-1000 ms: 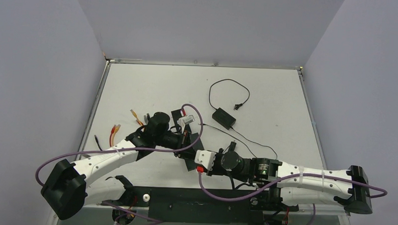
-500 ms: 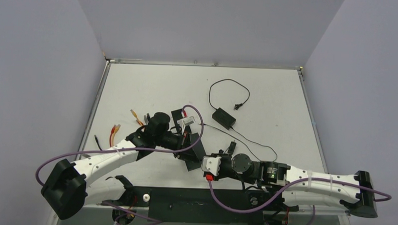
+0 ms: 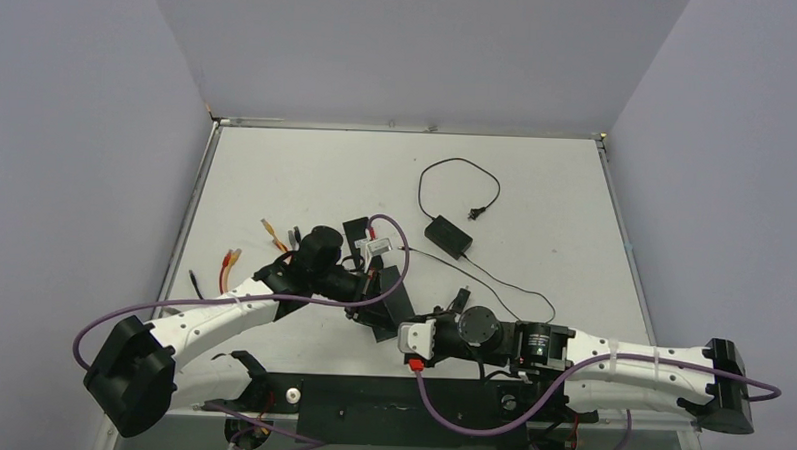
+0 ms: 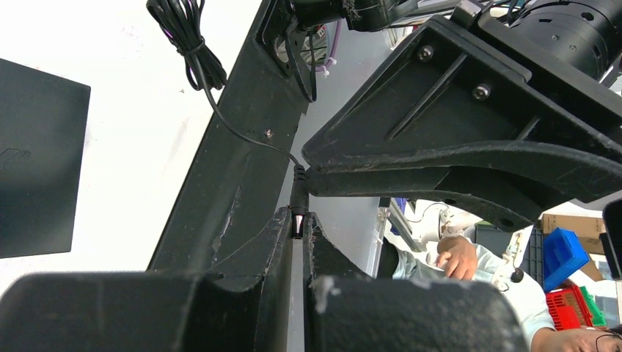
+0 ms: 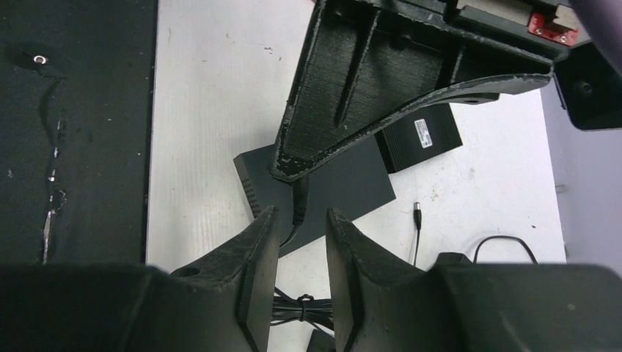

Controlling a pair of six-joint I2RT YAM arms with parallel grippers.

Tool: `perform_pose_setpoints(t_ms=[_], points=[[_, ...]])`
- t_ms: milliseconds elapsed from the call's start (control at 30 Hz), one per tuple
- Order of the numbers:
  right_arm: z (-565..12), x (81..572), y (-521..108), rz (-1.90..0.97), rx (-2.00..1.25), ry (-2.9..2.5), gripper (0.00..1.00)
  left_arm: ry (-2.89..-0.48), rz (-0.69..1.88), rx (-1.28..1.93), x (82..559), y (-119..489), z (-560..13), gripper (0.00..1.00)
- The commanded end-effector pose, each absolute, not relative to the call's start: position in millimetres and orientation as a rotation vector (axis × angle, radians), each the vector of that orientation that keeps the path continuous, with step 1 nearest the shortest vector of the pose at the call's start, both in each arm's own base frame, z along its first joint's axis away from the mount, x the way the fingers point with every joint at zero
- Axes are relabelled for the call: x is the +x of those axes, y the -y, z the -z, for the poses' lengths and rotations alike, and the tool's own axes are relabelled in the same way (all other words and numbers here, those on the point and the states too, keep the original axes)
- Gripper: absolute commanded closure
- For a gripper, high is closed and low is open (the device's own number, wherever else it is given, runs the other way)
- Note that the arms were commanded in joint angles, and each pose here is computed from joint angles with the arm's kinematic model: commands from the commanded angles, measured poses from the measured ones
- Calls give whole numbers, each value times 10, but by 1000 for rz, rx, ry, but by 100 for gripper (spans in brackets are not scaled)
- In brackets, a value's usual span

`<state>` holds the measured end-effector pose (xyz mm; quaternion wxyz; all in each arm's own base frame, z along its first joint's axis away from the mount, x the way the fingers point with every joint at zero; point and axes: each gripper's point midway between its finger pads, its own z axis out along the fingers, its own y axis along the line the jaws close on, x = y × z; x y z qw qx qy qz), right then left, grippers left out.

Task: Insert the plug into the switch port
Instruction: Insert the power into the switch port.

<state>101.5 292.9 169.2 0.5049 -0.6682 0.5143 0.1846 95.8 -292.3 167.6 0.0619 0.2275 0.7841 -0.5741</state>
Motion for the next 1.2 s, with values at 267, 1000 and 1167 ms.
perform_pose_setpoints(t_ms=[267, 1000, 1167], points=[[-1793, 988, -3066, -508, -1610, -1193, 81, -2307, 1766, 753, 966, 2957, -1807, 100], [-1785, 1036, -3114, -512, -1596, -1193, 91, -2302, 1776, 763, 958, 2963, -1809, 100], [-1739, 1037, -3121, -518, -1605, -1201, 100, -2307, 1776, 762, 951, 2961, -1798, 100]])
